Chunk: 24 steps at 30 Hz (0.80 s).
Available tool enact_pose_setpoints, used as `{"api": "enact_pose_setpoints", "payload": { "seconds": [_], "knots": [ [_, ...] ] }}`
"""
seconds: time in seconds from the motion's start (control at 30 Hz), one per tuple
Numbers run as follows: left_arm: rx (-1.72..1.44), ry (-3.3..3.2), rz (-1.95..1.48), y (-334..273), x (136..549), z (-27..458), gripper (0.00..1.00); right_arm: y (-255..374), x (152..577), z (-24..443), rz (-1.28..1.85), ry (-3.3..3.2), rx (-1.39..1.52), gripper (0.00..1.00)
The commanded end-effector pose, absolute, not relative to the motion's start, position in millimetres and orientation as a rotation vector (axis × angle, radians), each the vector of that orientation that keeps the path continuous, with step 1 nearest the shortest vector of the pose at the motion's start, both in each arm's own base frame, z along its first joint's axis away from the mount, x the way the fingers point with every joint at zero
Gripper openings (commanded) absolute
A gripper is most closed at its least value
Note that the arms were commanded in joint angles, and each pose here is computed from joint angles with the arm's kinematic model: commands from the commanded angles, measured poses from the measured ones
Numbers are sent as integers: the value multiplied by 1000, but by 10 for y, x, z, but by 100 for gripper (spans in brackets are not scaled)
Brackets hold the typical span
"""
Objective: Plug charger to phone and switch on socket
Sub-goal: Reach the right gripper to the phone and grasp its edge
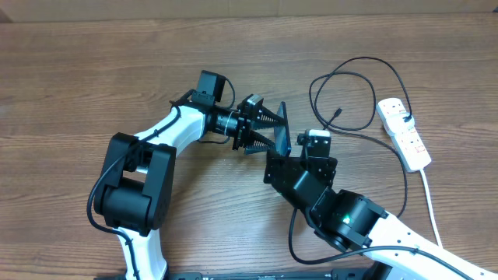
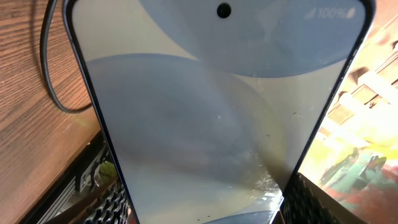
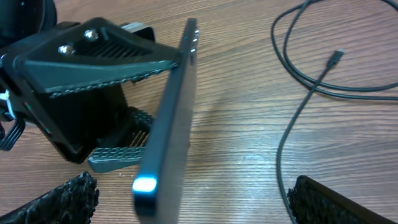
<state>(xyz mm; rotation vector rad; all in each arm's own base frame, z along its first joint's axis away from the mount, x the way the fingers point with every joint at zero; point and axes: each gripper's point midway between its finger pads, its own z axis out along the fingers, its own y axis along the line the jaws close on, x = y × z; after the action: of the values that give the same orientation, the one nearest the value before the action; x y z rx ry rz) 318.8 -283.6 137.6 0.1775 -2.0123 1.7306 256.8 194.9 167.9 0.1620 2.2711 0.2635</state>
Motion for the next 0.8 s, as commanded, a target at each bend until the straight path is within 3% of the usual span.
{"api": "enact_pose_setpoints", "payload": {
  "seconds": [0.0,0.2,0.53,0.77],
  "knots": [
    [159,-1957,1742,-2846,3141,1419,52,1999,2585,1650,250,2257,147,100],
    [158,-1957,1743,-2846,3142,1420,53,2061,2631,1529,222,2273,128,100],
    [152,-1961,1748,-2848,3147,1421,53,2228,2715,1543,254,2245,56,73],
    [152,-1960,1747,-2848,3146,1422,53,2235,2721,1547,257,2242,58,62]
  ]
}}
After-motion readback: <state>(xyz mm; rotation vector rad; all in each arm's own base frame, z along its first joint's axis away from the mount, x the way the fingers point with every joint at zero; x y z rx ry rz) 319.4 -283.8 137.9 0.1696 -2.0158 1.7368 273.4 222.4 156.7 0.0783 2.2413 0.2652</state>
